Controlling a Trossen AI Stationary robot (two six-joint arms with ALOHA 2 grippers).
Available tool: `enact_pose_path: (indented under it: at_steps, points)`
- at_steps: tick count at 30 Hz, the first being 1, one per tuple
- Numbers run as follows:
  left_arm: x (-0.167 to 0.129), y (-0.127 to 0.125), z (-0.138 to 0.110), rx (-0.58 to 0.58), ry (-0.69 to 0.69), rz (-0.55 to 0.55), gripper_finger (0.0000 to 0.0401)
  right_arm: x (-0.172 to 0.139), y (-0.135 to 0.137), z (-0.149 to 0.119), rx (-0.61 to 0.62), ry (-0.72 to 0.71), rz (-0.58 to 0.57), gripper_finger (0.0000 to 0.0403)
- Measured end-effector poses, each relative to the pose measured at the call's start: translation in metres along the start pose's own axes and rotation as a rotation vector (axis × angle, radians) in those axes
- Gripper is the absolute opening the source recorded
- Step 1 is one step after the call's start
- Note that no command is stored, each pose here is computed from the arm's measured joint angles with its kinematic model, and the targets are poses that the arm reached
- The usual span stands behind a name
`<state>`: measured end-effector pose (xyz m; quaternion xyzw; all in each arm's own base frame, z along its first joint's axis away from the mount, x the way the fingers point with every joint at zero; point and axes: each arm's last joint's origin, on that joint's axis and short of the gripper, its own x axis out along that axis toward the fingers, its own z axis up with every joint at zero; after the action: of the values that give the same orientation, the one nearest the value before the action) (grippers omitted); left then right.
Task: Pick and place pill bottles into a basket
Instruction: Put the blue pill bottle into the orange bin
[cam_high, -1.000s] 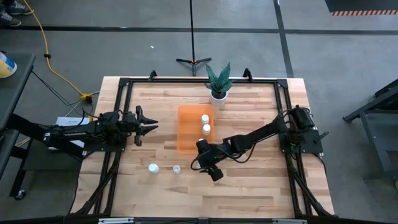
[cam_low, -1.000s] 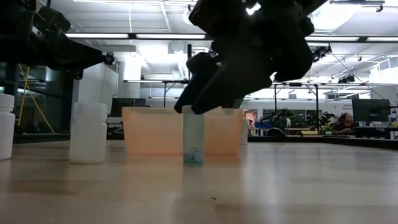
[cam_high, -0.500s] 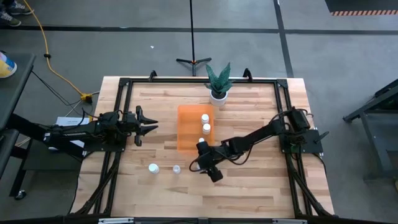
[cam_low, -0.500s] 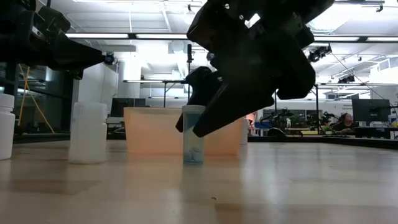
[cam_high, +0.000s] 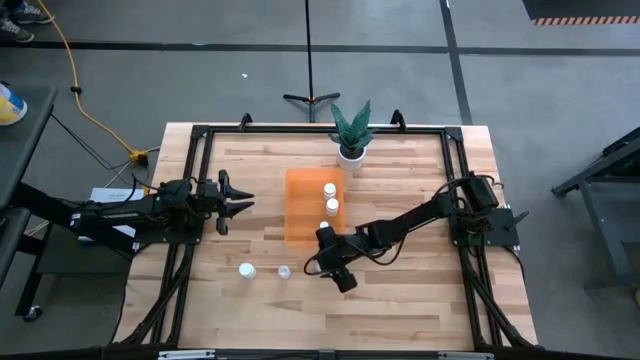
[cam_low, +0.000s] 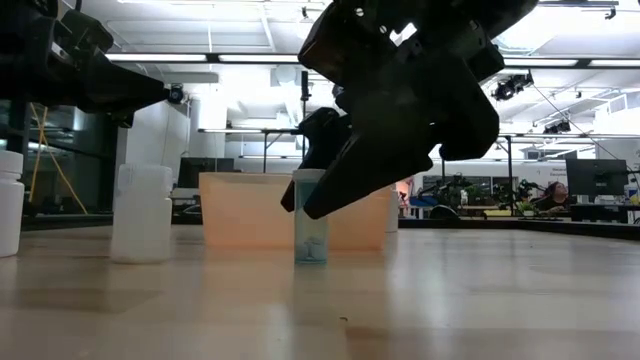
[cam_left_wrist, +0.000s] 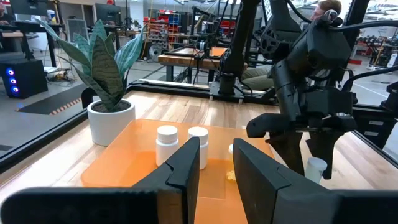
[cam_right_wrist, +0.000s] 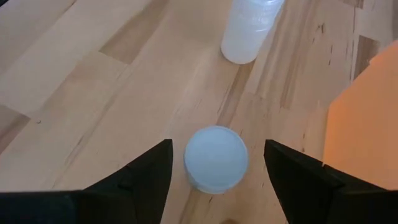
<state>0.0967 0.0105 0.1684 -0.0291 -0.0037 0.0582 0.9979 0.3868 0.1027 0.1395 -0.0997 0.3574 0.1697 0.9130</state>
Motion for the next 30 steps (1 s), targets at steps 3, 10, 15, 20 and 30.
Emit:
enact_pose_path:
  at_steps: [3,10,15,20,30]
  points:
    - [0.0,0.0,0.0,0.0,0.0,0.0,0.0133,0.0,0.0,0.0,0.001,0.0,-0.004,0.0228]
    - [0.0,0.0,0.0,0.0,0.0,0.0,0.0133,0.0,0.0,0.0,0.003,-0.001,-0.003,0.0196]
    - [0.0,0.0,0.0,0.0,0.0,0.0,0.0133,0.0,0.001,0.001,0.007,-0.001,0.026,0.0176]
    - [0.0,0.0,0.0,0.0,0.0,0.0,0.0133,0.0,0.001,0.001,0.007,-0.002,0.029,0.0153]
    - [0.0,0.0,0.0,0.0,0.0,0.0,0.0133,-0.01,0.0,0.009,0.005,-0.029,0.025,0.0107]
